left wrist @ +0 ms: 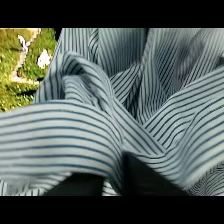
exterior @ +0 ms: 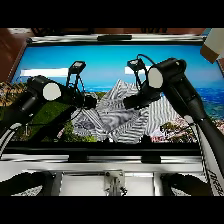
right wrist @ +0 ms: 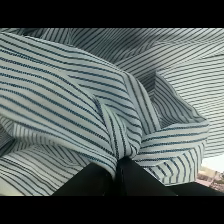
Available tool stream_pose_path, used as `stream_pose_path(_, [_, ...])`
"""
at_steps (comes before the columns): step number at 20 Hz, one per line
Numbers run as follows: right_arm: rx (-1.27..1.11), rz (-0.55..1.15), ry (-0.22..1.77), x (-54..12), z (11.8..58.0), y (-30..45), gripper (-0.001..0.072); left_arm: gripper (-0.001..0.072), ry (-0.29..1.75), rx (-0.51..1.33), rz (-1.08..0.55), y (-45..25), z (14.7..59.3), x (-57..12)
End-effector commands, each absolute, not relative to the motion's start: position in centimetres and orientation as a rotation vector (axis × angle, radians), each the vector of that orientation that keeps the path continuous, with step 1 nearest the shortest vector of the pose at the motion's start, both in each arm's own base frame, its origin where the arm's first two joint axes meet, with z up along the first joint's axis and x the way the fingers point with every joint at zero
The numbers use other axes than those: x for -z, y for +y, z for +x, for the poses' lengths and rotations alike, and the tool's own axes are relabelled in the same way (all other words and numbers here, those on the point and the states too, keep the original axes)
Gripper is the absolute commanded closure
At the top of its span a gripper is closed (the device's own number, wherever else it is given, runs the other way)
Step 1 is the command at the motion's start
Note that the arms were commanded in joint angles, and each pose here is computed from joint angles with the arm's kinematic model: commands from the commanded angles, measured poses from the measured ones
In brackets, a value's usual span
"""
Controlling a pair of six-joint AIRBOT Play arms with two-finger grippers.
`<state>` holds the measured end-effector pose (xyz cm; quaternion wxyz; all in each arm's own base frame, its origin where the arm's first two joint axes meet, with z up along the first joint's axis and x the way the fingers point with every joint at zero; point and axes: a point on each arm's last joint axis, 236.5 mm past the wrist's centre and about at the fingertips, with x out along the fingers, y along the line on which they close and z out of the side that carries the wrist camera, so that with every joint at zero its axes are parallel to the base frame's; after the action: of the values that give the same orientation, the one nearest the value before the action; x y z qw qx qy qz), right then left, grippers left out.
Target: Fold the shirts.
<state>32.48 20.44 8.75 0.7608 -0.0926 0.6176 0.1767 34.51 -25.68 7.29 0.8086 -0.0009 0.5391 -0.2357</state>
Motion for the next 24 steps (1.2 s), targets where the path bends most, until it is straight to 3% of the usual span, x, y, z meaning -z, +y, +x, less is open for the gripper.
stream_pose_path(1, [-0.416,-0.162,1.374,-7.4,32.2,21.8,0.0616,0.0126,1.21,0.494,0.007,-24.9,34.2,-6.1])
stream_pose_path(2, [-0.417,-0.163,1.376,-7.4,32.2,21.8,0.0616,0.0094,1.208,0.511,0.046,-24.1,34.4,-6.9])
stream_pose_path(6, [-0.416,-0.165,1.38,-7.4,32.1,21.8,0.0616,0.0094,1.229,0.597,0.232,-20.1,34.3,-9.5])
stream_pose_path(11, [-0.419,-0.168,1.379,-7.4,32.1,21.8,0.0616,0.0093,1.179,0.586,0.339,-18.0,36.9,-5.9])
stream_pose_path(20, [-0.428,-0.159,1.341,-7.6,32.9,22.2,0.0616,0.0093,1.249,0.603,0.154,-22.4,40.5,4.2])
stream_pose_path(21, [-0.427,-0.16,1.343,-7.6,32.8,22.2,0.0616,0.0122,1.238,0.607,0.12,-23.0,40.9,4.3])
stream_pose_path(22, [-0.426,-0.161,1.343,-7.6,32.8,22.2,0.0616,0.027,1.222,0.613,0.094,-23.5,41.1,3.9])
stream_pose_path(23, [-0.42,-0.165,1.34,-7.6,32.9,22.0,0.0616,0.0505,1.21,0.618,0.084,-23.7,41.3,3.3])
stream_pose_path(24, [-0.403,-0.174,1.336,-7.5,33.2,21.6,0.0616,0.0622,1.205,0.626,0.089,-23.8,41.2,2.4])
